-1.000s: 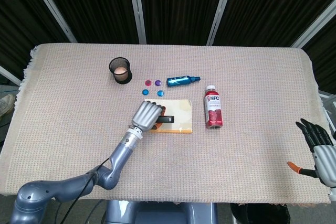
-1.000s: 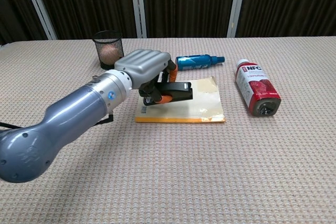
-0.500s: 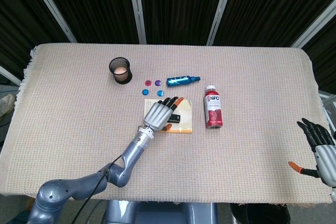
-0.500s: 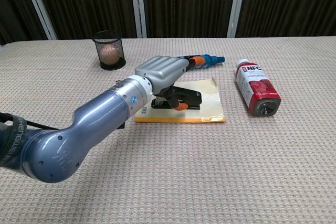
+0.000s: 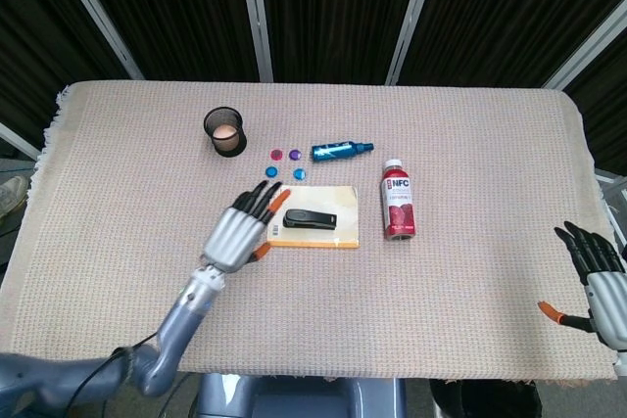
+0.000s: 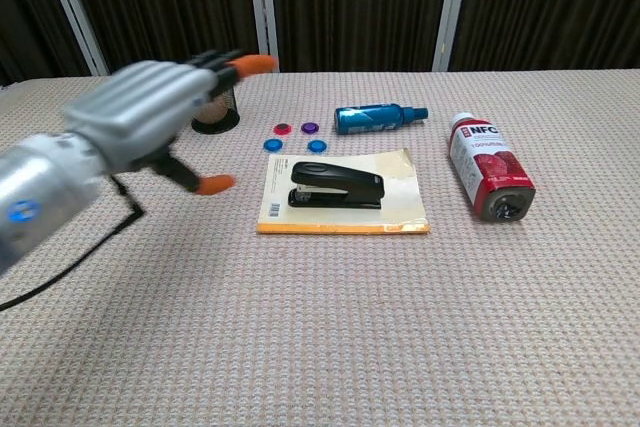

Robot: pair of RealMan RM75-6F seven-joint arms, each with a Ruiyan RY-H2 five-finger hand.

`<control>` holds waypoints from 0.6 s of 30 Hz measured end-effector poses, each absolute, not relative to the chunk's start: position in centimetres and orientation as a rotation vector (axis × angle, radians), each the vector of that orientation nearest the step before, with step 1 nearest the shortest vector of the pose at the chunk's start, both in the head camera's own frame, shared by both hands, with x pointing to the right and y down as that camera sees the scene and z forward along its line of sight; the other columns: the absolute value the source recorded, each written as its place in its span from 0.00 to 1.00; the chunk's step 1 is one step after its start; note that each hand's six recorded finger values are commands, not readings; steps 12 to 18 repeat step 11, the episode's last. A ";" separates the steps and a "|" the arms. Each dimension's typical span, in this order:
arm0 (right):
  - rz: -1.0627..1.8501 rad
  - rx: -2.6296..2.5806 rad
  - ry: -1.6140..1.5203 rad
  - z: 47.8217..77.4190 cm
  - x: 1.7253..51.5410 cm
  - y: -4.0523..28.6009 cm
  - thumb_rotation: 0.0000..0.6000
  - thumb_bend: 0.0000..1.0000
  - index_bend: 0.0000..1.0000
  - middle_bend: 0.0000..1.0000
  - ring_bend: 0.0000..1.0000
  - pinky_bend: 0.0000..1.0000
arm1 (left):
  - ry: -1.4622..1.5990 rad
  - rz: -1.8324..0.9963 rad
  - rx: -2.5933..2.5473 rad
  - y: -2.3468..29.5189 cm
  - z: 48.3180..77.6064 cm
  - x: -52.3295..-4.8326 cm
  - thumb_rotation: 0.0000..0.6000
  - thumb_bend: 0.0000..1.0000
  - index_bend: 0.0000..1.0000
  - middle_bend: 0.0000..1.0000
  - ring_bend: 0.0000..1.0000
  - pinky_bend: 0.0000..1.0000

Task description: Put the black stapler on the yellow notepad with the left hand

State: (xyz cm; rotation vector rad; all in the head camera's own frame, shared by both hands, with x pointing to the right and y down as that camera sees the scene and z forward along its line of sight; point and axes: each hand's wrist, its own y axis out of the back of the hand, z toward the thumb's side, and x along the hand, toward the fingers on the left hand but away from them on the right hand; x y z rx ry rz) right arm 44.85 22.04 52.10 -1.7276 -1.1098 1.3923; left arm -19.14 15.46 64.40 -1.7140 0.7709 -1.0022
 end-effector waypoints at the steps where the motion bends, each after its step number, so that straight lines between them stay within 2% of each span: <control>1: 1.397 -1.723 -1.103 52.2 44.7 22.1 1.00 0.09 0.00 0.00 0.00 0.00 | 0.780 -1.037 -1.685 16.4 63.8 -21.1 1.00 0.24 0.00 0.00 0.00 0.19; 5: 1.422 -1.705 -1.073 52.8 44.3 22.2 1.00 0.08 0.00 0.00 0.00 0.00 | 0.772 -1.224 -1.550 20.6 61.9 -29.8 1.00 0.24 0.00 0.00 0.00 0.17; 8: 1.435 -1.700 -1.057 53.2 43.8 22.3 1.00 0.08 0.00 0.00 0.00 0.00 | 0.780 -1.299 -1.498 22.1 61.0 -32.9 1.00 0.24 0.00 0.00 0.00 0.15; 18: 1.445 -1.697 -1.039 53.6 43.5 22.4 1.00 0.08 0.00 0.00 0.00 0.00 | 0.774 -1.316 -1.476 22.0 60.3 -34.2 1.00 0.24 0.00 0.00 0.00 0.15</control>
